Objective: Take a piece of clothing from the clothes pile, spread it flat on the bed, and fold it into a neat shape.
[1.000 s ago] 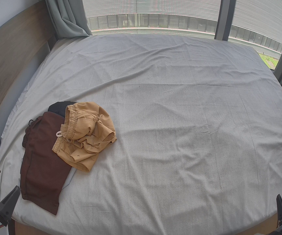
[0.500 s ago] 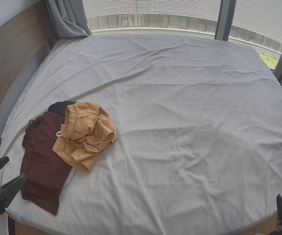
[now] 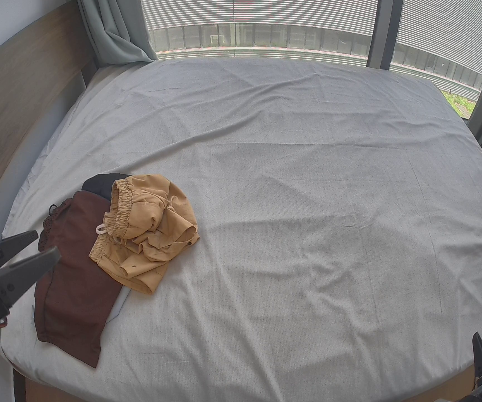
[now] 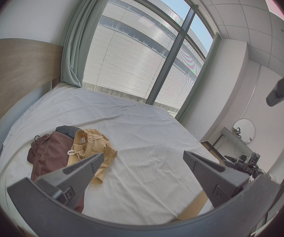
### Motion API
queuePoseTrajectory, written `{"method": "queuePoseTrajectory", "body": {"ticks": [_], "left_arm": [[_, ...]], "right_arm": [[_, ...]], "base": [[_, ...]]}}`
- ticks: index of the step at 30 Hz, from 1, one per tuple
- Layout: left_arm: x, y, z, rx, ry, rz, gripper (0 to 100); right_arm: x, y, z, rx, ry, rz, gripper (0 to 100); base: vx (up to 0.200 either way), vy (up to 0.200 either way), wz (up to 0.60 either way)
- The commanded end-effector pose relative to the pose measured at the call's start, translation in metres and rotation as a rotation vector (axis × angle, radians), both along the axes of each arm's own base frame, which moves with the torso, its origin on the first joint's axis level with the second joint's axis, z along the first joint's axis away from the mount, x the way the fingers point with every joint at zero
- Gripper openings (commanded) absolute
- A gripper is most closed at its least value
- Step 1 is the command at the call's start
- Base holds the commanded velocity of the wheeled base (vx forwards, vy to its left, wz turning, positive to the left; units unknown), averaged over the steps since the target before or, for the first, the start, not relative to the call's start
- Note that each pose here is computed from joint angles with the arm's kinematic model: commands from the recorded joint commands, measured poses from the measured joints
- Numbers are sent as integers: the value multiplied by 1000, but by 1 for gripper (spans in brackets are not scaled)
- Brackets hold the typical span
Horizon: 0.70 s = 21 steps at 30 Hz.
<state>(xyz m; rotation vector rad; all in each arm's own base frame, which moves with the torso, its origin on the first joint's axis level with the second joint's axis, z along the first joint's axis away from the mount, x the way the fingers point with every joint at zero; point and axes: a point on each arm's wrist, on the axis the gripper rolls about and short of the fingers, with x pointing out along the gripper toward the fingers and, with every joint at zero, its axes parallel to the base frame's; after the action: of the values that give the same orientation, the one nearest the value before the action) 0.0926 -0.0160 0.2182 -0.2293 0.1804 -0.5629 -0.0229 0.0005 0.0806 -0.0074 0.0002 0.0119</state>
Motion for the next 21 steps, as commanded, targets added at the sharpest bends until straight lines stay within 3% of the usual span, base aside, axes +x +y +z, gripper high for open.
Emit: {"method": "queuePoseTrajectory", "body": {"ticks": [1,21], "left_arm": [[33,3,-6,-10,73,32,100],[103,25,-13,-55,170,-20,100]], "right_arm": [[0,0,-4,0,6,0,100],[0,0,-4,0,6,0,100]], "base": [[0,0,0],[0,0,0]]}}
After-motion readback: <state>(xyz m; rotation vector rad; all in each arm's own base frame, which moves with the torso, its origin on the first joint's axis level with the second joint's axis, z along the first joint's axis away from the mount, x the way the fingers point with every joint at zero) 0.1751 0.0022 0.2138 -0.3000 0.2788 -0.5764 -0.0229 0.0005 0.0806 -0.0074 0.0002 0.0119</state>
